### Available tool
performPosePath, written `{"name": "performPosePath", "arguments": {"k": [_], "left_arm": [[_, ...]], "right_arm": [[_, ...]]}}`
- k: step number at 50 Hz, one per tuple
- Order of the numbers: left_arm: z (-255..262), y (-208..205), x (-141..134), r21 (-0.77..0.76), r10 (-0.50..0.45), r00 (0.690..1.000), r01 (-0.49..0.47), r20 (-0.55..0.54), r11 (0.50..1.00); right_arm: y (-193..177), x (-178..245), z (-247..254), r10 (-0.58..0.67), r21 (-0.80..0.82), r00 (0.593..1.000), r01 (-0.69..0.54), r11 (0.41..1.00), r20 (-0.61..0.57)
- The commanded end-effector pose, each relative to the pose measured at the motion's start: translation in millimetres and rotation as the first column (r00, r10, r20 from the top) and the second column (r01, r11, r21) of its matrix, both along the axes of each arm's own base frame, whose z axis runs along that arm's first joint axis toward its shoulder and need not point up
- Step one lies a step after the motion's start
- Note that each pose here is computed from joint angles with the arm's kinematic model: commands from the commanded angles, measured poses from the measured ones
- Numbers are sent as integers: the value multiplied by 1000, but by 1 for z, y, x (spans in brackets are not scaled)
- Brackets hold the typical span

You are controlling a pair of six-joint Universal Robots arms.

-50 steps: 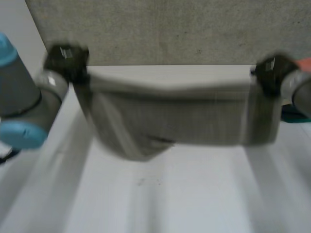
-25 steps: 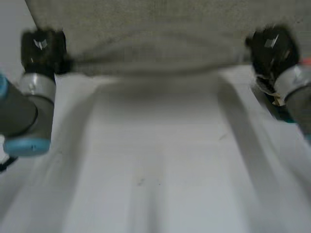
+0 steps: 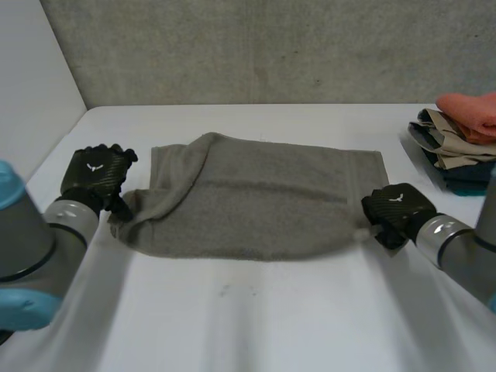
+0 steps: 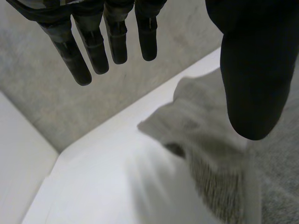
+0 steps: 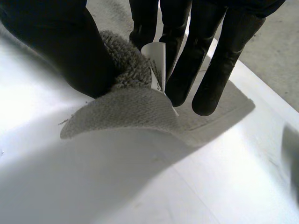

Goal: Fold the laundry.

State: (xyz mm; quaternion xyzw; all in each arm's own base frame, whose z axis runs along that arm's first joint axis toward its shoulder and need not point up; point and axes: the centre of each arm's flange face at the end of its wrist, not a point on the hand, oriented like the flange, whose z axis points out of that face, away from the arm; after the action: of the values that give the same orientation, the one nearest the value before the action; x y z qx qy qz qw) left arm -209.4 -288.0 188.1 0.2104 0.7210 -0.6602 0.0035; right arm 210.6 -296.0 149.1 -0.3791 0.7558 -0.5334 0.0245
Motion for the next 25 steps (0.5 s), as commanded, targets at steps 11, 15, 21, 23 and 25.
{"name": "performPosePath", "arguments": {"k": [11, 15, 21, 23, 25], "left_arm": [[-30, 49, 22, 154, -301, 933, 274, 196, 949], [-36, 48, 24, 163, -322, 911, 288, 258, 944], [-50, 44, 24, 189, -338, 898, 294, 282, 937], [-52, 40, 24, 179, -334, 898, 293, 286, 939], [-54, 37, 24, 169, -331, 898, 293, 289, 941]], "right_arm": [[-17, -33, 9, -47, -16, 998, 48, 999, 38], [-17, -33, 6, -46, -9, 998, 47, 999, 39], [-15, -32, 4, -42, -1, 998, 42, 999, 39], [-14, -32, 2, -42, 5, 998, 42, 999, 39], [-14, -32, 2, -42, 7, 998, 42, 999, 39]]}}
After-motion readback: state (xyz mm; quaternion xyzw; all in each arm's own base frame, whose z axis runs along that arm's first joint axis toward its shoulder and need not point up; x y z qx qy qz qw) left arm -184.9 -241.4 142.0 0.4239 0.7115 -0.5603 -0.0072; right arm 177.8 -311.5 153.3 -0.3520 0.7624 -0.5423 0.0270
